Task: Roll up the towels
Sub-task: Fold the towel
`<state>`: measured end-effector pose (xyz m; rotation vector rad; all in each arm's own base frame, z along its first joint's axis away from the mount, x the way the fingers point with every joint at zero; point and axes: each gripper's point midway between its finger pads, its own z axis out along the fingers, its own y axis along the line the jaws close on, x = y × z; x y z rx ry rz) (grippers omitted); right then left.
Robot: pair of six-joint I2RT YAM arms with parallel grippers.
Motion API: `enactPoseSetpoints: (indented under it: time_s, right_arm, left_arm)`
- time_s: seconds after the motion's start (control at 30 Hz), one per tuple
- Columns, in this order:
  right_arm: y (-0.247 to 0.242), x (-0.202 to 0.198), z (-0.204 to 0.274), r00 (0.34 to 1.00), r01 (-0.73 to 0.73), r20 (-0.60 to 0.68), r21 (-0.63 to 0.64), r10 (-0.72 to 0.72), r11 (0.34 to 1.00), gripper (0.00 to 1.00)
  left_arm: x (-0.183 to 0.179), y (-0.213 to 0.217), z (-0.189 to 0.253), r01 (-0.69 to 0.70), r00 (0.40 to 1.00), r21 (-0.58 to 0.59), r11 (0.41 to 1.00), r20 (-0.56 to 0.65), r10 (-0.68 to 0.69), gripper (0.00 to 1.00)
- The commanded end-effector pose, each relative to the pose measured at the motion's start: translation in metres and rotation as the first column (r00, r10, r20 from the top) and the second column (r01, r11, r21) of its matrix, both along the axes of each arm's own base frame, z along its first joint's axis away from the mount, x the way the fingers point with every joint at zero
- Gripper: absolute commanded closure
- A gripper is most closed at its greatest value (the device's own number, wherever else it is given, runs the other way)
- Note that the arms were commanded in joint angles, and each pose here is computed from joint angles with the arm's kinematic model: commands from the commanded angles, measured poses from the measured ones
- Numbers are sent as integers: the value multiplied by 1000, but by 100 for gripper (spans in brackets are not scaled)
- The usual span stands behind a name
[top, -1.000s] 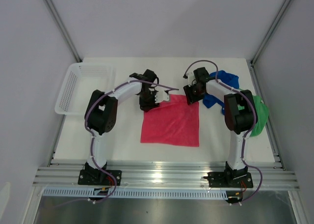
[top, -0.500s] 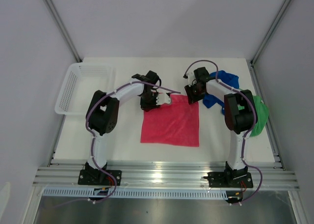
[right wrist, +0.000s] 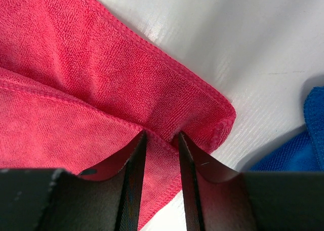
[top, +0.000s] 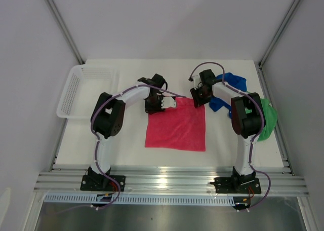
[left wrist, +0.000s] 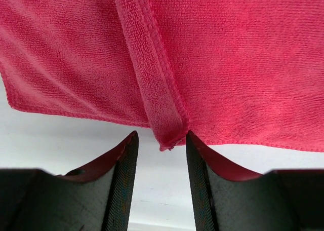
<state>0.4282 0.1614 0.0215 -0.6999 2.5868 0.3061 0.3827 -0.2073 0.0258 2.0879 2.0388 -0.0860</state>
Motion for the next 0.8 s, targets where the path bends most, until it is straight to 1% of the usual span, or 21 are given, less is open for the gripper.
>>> enactPoseSetpoints:
  time_s: [0.0,0.03,0.1,0.13,0.17,0.2,0.23,0.27,0.3,0.33,0.43,0.6,0.67,0.7,0.77]
  right_arm:
    - [4,0,16,999,-13,32,10,12,1000,65]
    - [4,-1,16,1000,-11,29,8,10,1000,65]
    - [3,-2,15,1000,-9,30,9,9,1000,66]
    - [3,-4,14,1000,-9,26,8,9,1000,67]
    - [3,-4,14,1000,-10,26,7,10,1000,69]
    - [2,-4,14,1000,-8,25,6,8,1000,71]
    - [2,-5,13,1000,-10,24,5,10,1000,74]
    - [3,-4,14,1000,-13,25,6,13,1000,77]
    - [3,-4,14,1000,-13,25,7,13,1000,83]
    - [3,-5,15,1000,-13,23,7,12,1000,85]
    - [2,-4,17,1000,-10,28,7,10,1000,92]
    - [0,-4,24,999,0,43,-1,0,1000,92]
    - [-2,-4,28,999,9,53,-9,-9,1000,85]
    - [-3,-4,29,998,13,58,-11,-12,1000,77]
    - [-6,-3,34,997,22,72,-20,-21,1000,69]
  left_arm:
    - [10,-8,-1,47,998,31,998,48,-49,55]
    - [10,-9,-4,54,997,41,998,48,-56,56]
    - [11,-10,-8,52,997,54,997,50,-54,62]
    - [13,-11,-8,46,997,48,998,51,-49,66]
    - [12,-11,-7,45,998,46,998,48,-48,75]
    - [11,-12,-7,44,998,41,998,47,-46,79]
    - [10,-11,-7,43,998,41,998,42,-45,83]
    - [9,-11,-4,41,998,36,999,44,-42,93]
    - [9,-11,-1,34,998,29,999,46,-35,97]
    - [9,-11,0,28,999,20,999,42,-29,99]
    - [8,-12,9,7,999,-18,1000,37,-7,99]
    - [11,-12,18,-58,997,-62,996,37,60,99]
    - [18,-13,26,-86,994,-96,992,64,93,99]
    - [20,-15,30,-114,990,-117,987,66,122,99]
    - [25,-17,40,-139,985,-158,978,75,153,99]
